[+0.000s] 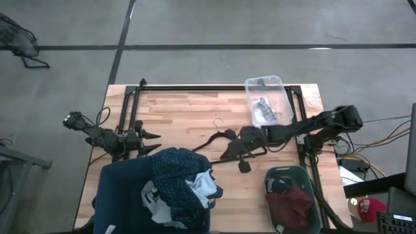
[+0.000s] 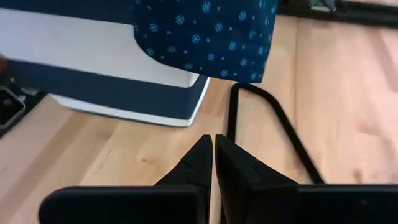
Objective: Pick & Place Cloths
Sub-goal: Put the blue shirt into the blue laundry bin
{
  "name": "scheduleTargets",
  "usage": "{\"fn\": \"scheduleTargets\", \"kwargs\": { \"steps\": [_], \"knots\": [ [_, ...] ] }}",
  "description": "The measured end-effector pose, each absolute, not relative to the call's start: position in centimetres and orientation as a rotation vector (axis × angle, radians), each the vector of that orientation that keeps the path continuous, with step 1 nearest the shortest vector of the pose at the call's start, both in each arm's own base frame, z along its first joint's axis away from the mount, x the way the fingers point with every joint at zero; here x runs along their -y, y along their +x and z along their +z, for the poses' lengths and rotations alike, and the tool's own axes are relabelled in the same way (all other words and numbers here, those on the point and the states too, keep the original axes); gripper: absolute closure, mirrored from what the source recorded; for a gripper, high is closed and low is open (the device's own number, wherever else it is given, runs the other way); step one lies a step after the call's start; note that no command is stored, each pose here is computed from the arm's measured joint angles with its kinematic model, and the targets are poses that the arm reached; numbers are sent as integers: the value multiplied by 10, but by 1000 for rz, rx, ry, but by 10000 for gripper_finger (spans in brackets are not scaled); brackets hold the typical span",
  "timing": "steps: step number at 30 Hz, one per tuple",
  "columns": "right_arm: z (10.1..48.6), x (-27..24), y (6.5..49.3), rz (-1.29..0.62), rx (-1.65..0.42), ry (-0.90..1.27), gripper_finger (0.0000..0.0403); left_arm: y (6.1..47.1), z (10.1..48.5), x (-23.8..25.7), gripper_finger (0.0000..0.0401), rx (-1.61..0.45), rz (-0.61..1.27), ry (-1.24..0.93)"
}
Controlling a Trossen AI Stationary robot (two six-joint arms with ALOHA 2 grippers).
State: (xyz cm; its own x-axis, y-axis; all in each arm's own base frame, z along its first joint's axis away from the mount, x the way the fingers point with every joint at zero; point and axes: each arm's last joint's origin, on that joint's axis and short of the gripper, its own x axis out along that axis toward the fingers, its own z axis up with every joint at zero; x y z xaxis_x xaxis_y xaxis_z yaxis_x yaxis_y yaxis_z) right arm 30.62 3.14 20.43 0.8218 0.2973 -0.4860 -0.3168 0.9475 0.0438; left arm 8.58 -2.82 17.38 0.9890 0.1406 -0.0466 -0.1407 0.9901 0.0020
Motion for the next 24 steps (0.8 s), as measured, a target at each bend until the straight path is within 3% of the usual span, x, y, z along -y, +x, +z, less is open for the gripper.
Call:
{"fn": "scheduleTargets", "kwargs": {
  "steps": [12,24],
  "knots": [
    [181,-32,347,208,-591,65,394,86,174,28,224,-47,141,-1],
    [178,-39,349,63,-598,-1,394,86,174,28,224,-47,141,-1]
  ]
}}
